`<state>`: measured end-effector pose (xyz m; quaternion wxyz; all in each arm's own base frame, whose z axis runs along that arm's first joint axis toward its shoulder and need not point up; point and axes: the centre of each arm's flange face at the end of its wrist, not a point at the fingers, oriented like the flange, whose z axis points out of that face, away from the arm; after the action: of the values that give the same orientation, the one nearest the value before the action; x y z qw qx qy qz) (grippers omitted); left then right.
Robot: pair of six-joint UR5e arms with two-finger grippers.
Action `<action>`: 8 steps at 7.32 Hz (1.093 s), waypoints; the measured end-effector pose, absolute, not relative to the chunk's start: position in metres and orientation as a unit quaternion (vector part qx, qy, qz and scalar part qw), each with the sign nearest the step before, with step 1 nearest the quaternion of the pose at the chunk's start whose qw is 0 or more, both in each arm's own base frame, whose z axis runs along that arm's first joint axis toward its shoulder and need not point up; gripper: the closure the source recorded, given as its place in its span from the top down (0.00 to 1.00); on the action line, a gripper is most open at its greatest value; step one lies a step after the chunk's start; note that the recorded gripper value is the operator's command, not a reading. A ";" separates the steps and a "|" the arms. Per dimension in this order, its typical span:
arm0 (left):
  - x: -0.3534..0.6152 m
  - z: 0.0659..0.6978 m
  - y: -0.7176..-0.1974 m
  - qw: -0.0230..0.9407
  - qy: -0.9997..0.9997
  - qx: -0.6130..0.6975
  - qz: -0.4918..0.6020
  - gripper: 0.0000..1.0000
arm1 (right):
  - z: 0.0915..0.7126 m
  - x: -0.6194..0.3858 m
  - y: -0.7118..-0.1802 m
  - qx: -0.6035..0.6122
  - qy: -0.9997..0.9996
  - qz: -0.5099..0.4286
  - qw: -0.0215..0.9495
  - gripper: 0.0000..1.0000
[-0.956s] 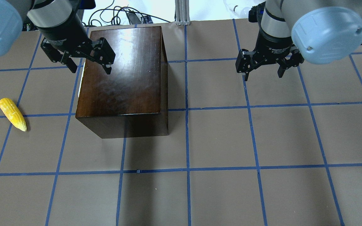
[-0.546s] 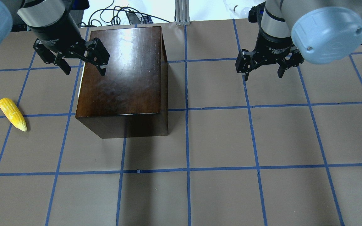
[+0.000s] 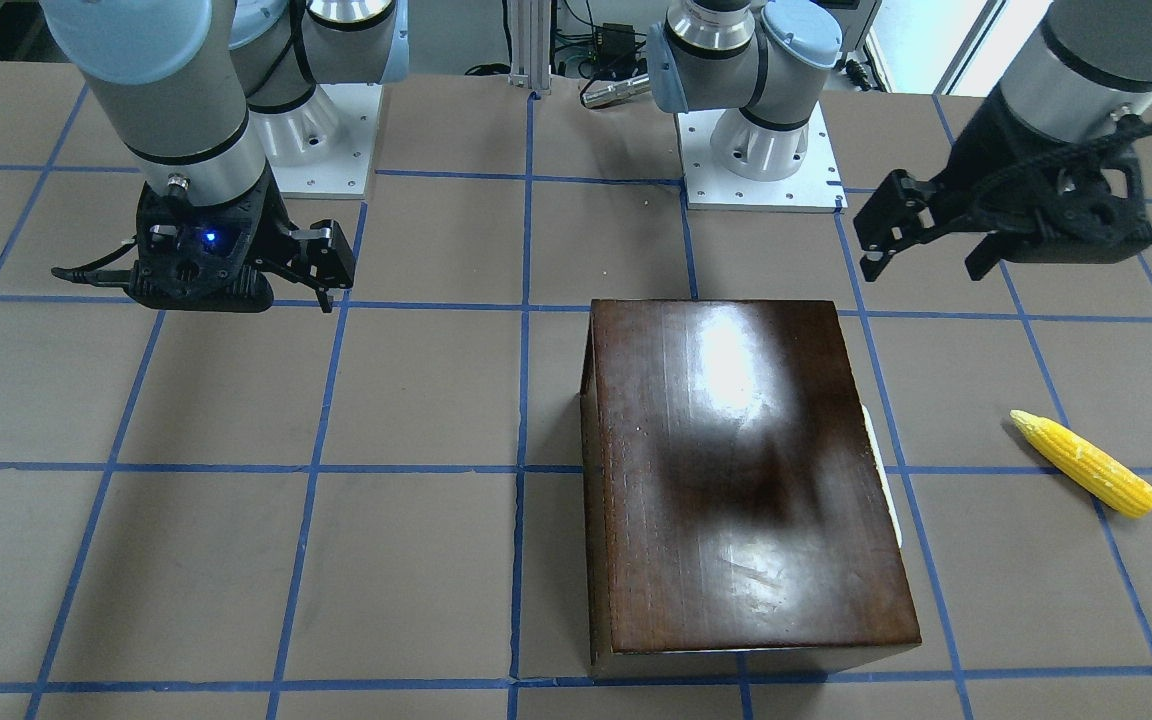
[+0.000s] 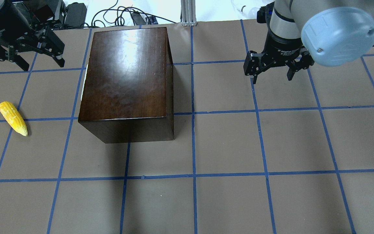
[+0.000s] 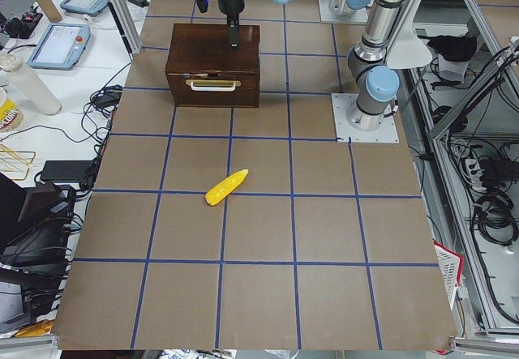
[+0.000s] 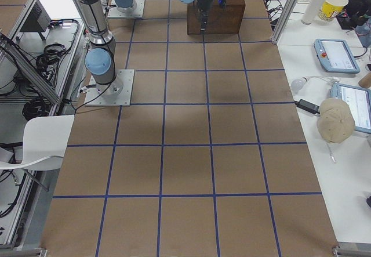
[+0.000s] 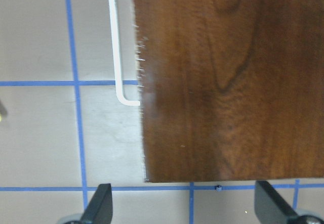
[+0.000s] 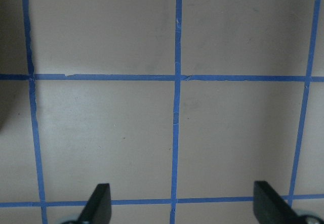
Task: Open drawer and put corn inside
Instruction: 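Lower the left gripper beside the box to the white drawer handle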
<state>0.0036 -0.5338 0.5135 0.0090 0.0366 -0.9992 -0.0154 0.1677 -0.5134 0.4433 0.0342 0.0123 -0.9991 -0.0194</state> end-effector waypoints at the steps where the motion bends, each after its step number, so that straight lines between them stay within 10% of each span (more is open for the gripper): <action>1: 0.034 0.505 -0.537 0.012 -0.999 0.044 -0.022 1.00 | 0.443 0.168 -0.513 0.012 -0.999 -0.019 0.034 1.00; 8: 0.143 0.410 -0.592 0.105 -0.994 0.008 -0.008 1.00 | 0.443 0.168 -0.513 0.012 -0.999 -0.019 0.034 1.00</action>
<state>0.1428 -0.5915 0.4096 0.1054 0.0079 -0.9944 -0.0077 0.1677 -0.5134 0.4433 0.0339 0.0123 -0.9992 -0.0195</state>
